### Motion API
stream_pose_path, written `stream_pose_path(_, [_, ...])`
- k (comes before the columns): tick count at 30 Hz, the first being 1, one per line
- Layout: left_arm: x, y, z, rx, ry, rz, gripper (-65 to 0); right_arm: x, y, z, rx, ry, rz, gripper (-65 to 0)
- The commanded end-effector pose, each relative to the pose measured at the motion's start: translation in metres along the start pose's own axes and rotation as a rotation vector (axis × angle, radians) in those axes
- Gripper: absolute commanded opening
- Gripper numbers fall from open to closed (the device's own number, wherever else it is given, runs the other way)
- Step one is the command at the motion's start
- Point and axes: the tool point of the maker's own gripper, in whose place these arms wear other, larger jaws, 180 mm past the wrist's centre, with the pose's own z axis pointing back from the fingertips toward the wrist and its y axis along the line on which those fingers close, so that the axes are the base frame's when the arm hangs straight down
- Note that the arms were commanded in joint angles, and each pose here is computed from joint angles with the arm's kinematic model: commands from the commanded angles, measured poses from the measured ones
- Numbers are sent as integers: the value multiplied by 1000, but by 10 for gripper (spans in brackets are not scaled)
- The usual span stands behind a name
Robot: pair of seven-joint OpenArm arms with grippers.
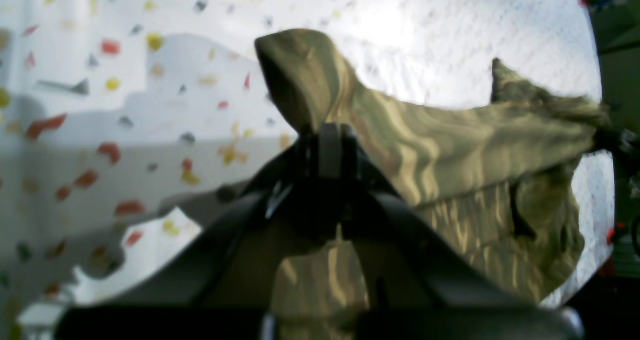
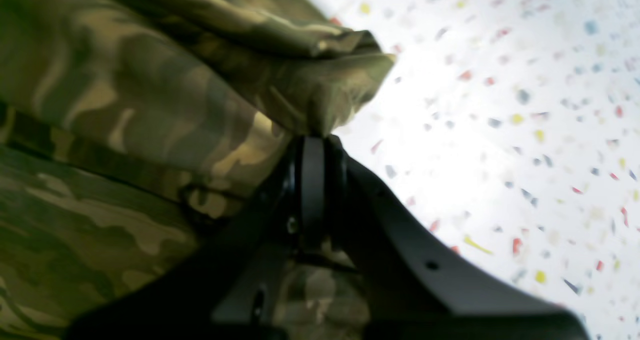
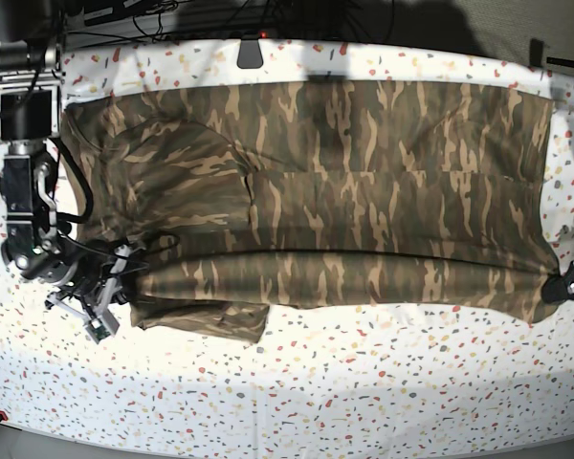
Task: Fold the T-shirt properly
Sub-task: 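Fold the shirt's hem side over toward the collar fold with both grippers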
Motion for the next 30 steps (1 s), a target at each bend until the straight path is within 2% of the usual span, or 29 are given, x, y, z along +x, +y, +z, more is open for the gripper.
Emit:
stream_pose_path(1, [18, -5, 13, -10, -38, -35, -650, 15, -18, 12, -44, -47, 8, -650])
stream_pose_path(6, [-22, -9, 14, -31, 35, -49, -650, 3, -17, 27, -67, -56, -2, -650])
stream_pose_path(12, [-57, -19, 11, -51, 105, -83, -650, -14, 0, 32, -46, -31, 9, -650])
stream_pose_path(23, [-93, -9, 13, -36, 119, -31, -650, -46, 10, 32, -26, 82, 1, -647])
stream_pose_path(26, [-91, -10, 12, -38, 105, -30, -634, -48, 10, 32, -25, 89, 0, -484])
stream_pose_path(30, [-91, -9, 8, -30, 91, -42, -413, -47, 10, 32, -25, 89, 0, -315])
